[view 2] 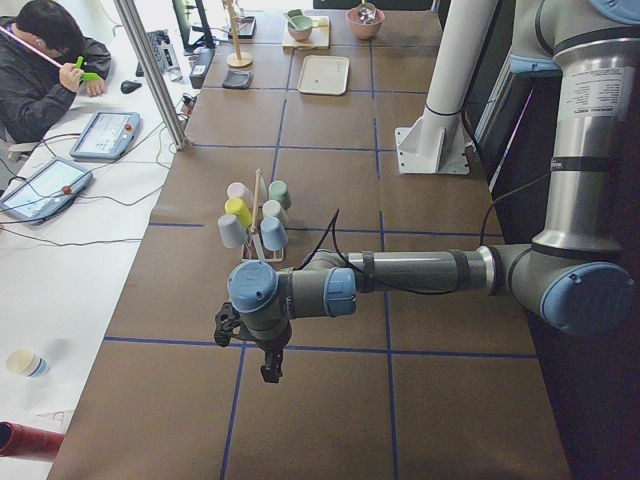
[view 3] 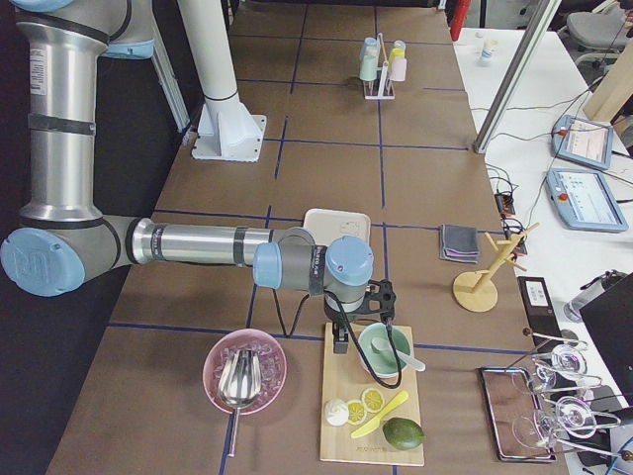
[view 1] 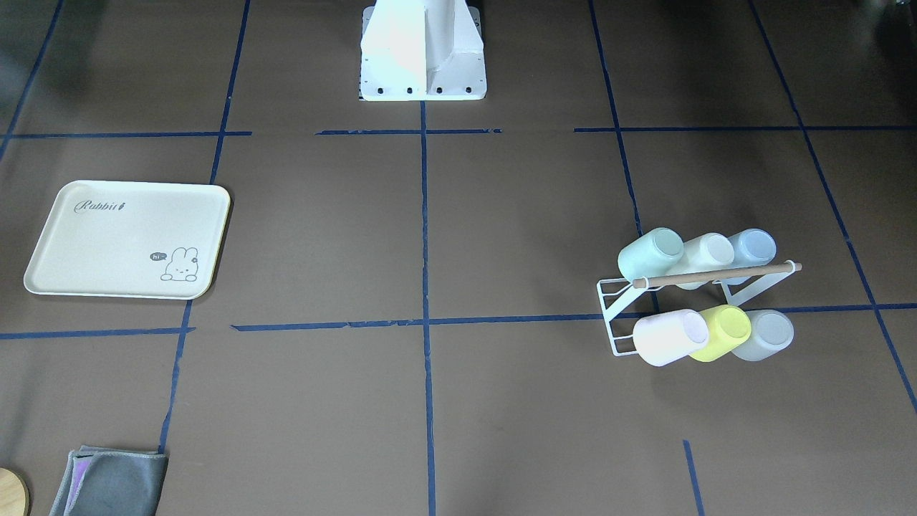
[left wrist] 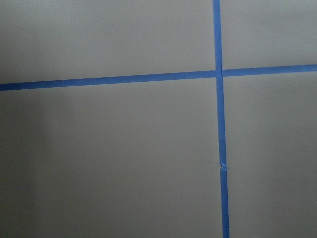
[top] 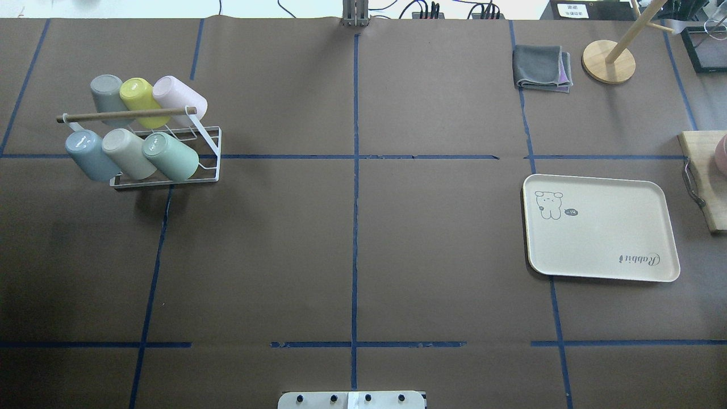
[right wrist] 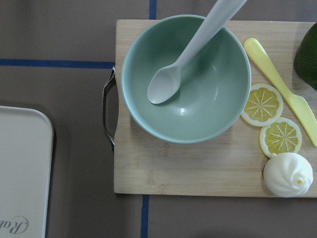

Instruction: Pick up and place green cup on tray

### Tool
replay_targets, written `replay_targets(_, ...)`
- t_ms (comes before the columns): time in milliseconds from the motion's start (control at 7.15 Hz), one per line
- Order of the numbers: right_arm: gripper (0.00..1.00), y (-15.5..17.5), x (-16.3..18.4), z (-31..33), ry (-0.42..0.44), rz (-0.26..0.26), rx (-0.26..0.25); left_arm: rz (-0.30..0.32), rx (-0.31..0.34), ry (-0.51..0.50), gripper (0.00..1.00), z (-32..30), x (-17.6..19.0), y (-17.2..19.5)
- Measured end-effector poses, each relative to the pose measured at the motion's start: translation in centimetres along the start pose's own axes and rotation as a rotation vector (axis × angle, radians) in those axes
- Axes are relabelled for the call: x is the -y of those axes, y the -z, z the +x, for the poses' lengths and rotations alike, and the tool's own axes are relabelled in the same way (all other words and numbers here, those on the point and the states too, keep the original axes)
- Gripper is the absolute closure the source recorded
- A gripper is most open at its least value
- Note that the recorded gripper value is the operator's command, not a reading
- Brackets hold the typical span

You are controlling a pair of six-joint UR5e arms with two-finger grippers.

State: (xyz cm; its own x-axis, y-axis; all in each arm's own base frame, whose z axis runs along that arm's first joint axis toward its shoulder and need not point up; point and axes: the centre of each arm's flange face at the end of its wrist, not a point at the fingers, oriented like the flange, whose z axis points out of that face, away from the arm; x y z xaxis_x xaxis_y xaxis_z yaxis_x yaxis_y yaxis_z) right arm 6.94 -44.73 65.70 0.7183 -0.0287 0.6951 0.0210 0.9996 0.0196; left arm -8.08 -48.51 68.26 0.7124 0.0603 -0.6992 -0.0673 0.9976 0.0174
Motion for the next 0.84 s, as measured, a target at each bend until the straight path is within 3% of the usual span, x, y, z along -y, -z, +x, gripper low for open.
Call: replay_targets(840,0.00,0.30,0.30,-0.36,-0.003,0.010,0.004,0.001,0.001,-0.001,0.00,0.01,0.02,0.02)
